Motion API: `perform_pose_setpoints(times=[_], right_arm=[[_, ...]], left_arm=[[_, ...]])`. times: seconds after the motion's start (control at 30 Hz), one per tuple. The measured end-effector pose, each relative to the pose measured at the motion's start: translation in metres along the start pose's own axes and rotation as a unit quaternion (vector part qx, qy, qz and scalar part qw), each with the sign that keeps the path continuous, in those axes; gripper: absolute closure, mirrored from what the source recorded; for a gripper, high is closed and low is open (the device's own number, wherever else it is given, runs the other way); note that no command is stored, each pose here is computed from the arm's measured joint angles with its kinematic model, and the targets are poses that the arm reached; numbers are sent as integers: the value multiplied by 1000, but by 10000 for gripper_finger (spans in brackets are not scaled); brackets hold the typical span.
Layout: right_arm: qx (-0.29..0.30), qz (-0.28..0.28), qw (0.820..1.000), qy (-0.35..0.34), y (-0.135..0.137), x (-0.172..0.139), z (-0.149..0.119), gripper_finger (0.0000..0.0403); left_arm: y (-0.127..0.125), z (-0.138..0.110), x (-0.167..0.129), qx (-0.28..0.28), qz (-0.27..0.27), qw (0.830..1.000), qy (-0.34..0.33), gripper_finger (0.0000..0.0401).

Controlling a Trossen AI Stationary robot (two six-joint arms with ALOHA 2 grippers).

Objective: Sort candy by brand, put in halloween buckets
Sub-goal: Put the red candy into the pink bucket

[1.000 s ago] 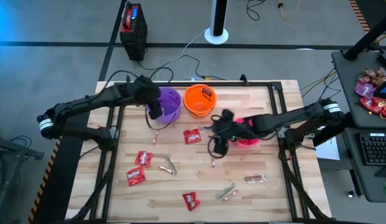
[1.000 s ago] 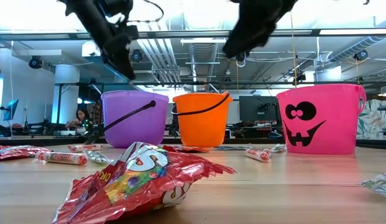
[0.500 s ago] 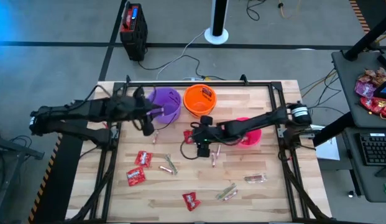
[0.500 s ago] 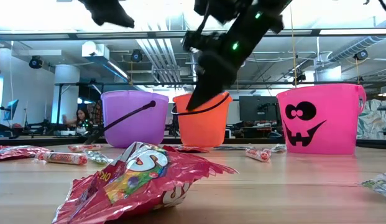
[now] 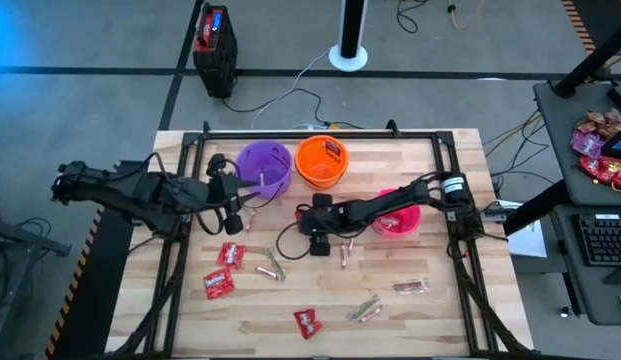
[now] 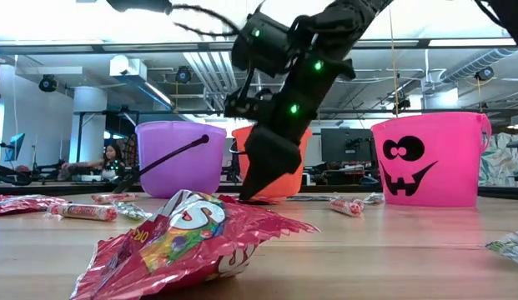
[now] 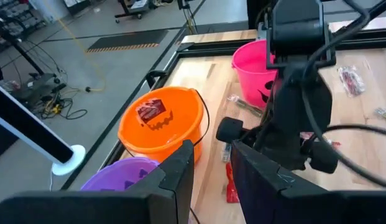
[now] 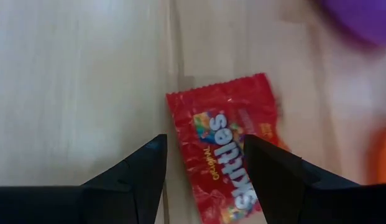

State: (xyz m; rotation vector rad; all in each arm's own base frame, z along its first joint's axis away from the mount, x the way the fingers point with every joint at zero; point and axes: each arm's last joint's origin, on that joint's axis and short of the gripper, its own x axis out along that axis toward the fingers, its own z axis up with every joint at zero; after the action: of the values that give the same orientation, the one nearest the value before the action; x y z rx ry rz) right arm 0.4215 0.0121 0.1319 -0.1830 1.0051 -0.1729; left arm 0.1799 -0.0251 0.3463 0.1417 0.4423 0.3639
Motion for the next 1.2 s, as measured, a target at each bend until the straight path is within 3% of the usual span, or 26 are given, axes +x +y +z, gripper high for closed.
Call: perform_pose_setpoints(times=[0.2,0.33,0.53,0.7,0.83,0.97,1.07,1.2], right_arm=[[23,0,1000,9,-3,8,-3,214],[32,8,999,17,-7,12,-6,263],[11,10,1000,24,-9,16,-9,375],[5,19,1000,20,-9,8,-7,391],[10,56,998,-1,-9,-20,3,394],[18,72,997,-31,-13,-75,16,394],[33,74,997,-12,-17,-113,11,394],[120,51,991,37,-29,-163,-4,394]], left_arm=[[-1,0,0,-3,-2,1000,0,311],[-1,0,0,-3,-2,1000,0,311],[-1,0,0,-2,-2,1000,1,311],[-1,-2,0,3,-2,1000,7,311],[-1,-4,0,9,-2,1000,18,311],[-3,-6,1,12,-31,999,24,311],[-6,-7,3,13,-63,997,31,311],[-12,-10,10,21,-79,996,47,311]])
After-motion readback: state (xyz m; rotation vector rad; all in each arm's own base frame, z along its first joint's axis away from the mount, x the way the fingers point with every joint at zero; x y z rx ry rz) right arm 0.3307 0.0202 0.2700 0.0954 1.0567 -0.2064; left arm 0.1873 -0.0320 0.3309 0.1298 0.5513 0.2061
